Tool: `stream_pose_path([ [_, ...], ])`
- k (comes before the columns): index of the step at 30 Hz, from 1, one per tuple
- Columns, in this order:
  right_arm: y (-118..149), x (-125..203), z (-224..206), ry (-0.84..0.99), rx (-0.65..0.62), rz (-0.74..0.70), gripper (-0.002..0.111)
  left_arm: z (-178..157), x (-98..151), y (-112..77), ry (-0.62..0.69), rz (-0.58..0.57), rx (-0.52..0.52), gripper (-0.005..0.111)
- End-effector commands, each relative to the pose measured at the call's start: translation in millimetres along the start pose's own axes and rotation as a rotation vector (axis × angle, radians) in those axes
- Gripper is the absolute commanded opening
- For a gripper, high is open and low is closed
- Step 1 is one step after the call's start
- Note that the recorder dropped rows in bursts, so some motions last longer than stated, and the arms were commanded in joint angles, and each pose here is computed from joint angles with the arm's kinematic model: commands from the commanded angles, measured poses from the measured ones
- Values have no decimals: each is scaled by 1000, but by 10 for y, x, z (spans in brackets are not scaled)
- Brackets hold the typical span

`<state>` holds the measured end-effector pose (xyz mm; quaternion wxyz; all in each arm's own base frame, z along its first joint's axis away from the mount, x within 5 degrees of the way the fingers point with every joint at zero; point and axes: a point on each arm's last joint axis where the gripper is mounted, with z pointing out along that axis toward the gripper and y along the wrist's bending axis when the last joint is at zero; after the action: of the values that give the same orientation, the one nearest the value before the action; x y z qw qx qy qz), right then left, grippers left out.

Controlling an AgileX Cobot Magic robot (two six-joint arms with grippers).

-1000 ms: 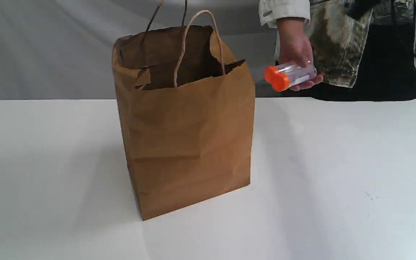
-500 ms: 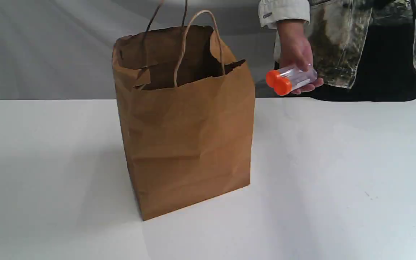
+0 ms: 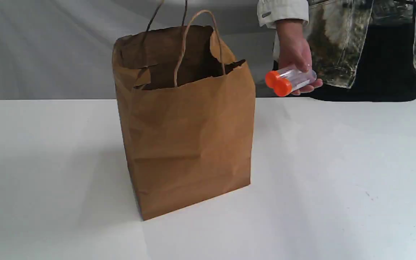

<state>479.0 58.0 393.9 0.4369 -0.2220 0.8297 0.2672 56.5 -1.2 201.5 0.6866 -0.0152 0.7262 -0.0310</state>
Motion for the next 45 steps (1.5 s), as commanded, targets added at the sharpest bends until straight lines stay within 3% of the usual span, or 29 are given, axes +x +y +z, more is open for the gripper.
stream_pose_path([
  [1, 39, 2, 100, -42, -110, 74, 32, -1, 6, -1, -7, -10, 2, 0],
  [5, 72, 38, 286, -36, -87, 45, 60, -1, 6, -1, -7, -10, 2, 0],
  [8, 184, 27, 420, -49, -81, -27, 70, -1, 6, -1, -7, -10, 2, 0],
  [11, 310, 29, 584, -62, -80, -67, 70, -1, 6, -1, -7, -10, 2, 0],
  [25, 198, 260, 987, -19, -58, -133, 70, -1, 6, -1, -7, -10, 2, 0],
  [34, 191, 397, 1174, -31, -181, -124, 70, -1, 6, -1, -7, -10, 2, 0],
  [45, 160, 470, 1301, -28, -156, -175, 70, -1, 6, -1, -7, -10, 2, 0],
])
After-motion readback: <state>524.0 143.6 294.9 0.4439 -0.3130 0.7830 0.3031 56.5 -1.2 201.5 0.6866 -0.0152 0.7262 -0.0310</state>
